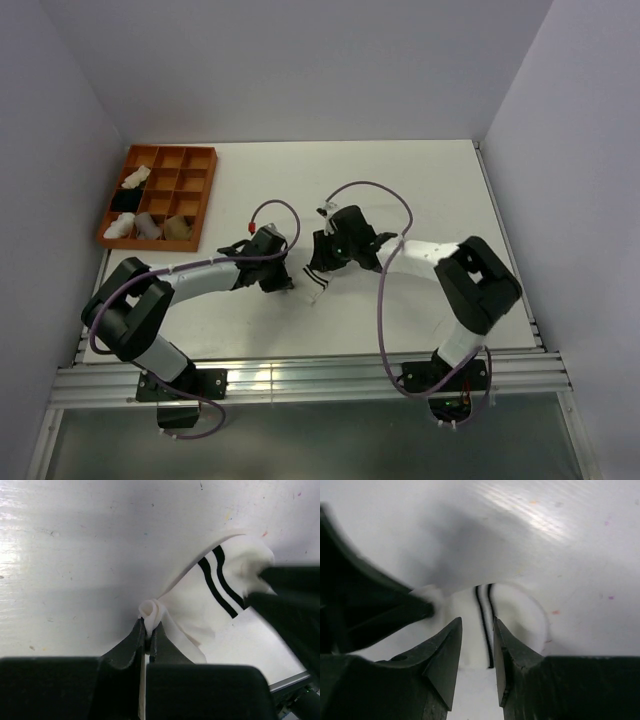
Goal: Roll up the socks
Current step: Roll the sock at the center of the board.
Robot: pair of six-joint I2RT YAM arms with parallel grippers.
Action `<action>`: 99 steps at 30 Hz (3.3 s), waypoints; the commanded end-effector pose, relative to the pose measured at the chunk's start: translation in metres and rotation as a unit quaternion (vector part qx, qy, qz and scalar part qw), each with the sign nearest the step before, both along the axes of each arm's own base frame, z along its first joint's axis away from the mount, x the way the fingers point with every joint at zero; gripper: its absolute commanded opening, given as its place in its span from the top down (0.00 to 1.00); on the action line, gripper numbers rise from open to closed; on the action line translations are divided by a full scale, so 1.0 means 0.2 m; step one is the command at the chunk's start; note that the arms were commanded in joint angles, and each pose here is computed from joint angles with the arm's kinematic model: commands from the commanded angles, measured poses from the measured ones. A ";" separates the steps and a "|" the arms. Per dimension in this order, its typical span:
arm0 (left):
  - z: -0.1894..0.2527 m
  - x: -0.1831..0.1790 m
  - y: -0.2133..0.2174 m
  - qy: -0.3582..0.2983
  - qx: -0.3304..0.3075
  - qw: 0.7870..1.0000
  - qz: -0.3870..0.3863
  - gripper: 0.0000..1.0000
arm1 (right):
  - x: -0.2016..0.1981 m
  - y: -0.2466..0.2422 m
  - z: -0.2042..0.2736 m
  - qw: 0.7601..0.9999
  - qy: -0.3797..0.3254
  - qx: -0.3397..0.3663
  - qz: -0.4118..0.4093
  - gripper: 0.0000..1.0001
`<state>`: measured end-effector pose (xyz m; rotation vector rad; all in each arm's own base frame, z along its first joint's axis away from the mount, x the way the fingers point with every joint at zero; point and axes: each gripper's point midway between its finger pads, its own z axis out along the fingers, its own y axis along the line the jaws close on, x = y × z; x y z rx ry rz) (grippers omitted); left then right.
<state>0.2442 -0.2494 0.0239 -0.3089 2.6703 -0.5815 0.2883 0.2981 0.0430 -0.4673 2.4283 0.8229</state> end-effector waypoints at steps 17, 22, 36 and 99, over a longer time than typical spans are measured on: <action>0.00 0.01 0.03 0.012 0.043 0.999 -0.002 1.00 | -0.37 0.18 0.04 0.960 -0.234 -0.137 0.072 0.59; -0.01 0.00 0.03 0.016 0.044 0.999 0.001 1.00 | -0.39 0.20 -0.02 0.958 -0.228 -0.147 0.090 0.60; -0.04 -0.01 0.03 0.026 0.045 0.999 0.002 1.00 | -0.38 0.22 0.13 0.953 -0.262 -0.132 0.068 0.59; 0.28 0.01 0.07 -0.084 -0.085 0.991 0.062 0.30 | -0.37 0.17 -0.02 0.941 0.230 0.226 0.098 1.00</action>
